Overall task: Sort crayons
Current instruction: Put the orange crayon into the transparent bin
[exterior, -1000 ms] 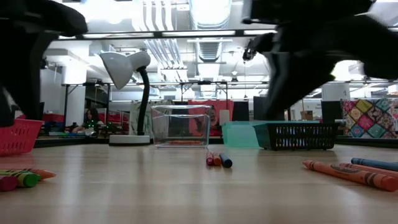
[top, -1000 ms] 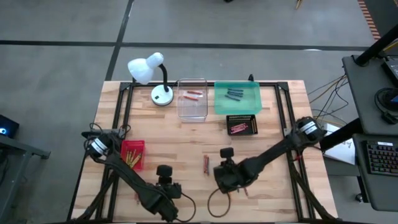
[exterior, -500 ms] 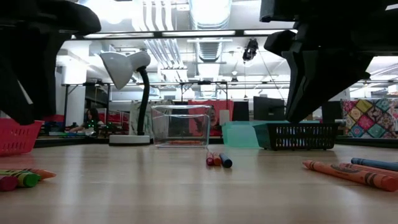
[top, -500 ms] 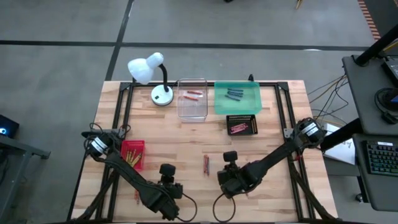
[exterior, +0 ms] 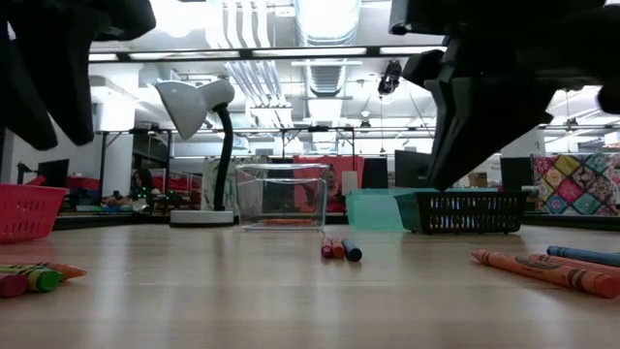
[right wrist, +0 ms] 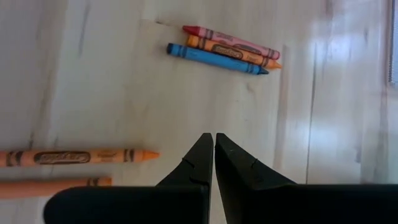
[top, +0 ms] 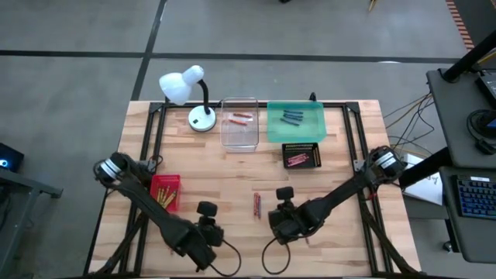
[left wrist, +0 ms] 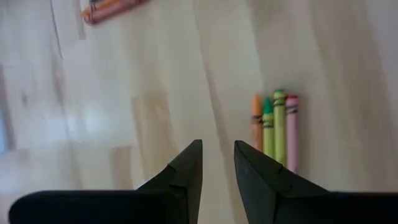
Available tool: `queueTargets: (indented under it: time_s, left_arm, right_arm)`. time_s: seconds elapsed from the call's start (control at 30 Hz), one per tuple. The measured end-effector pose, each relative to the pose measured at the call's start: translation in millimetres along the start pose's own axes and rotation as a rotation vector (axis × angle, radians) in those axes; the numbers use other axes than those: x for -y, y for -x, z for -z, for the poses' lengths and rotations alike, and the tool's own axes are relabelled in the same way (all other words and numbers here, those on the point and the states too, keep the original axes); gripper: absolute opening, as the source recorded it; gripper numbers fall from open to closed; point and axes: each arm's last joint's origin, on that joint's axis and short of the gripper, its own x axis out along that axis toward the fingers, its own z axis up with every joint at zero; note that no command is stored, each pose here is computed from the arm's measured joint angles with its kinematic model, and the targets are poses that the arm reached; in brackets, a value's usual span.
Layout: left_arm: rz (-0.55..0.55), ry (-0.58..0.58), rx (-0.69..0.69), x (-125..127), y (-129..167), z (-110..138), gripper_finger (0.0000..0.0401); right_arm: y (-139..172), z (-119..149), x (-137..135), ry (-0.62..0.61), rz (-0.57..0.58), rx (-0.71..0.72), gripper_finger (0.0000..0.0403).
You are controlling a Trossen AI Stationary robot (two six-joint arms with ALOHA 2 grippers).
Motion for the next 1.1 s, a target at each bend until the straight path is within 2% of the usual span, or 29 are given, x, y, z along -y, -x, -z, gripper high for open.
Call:
queueTargets:
  time_s: [0.17, 0.27, 0.77, 1.1]
  left_arm:
    - [0.066, 0.108, 0.112, -5, -5, 14, 0.0075]
    - [0.074, 0.154, 0.121, -6, -13, 24, 0.0075]
    - [0.080, 0.183, 0.141, -3, -28, 34, 0.0076]
    - [0.120, 0.271, 0.165, -1, -39, 42, 0.0076]
  right_arm:
    - [-2, -2, 5, -0.035, 0.005, 0.002, 0.0009]
    - [-4, -5, 8, -0.074, 0.002, 0.019, 0.0009]
    - [-11, -13, 24, -0.091, 0.010, 0.041, 0.0009]
    - [-12, -14, 26, -0.089, -0.010, 0.036, 0.0009]
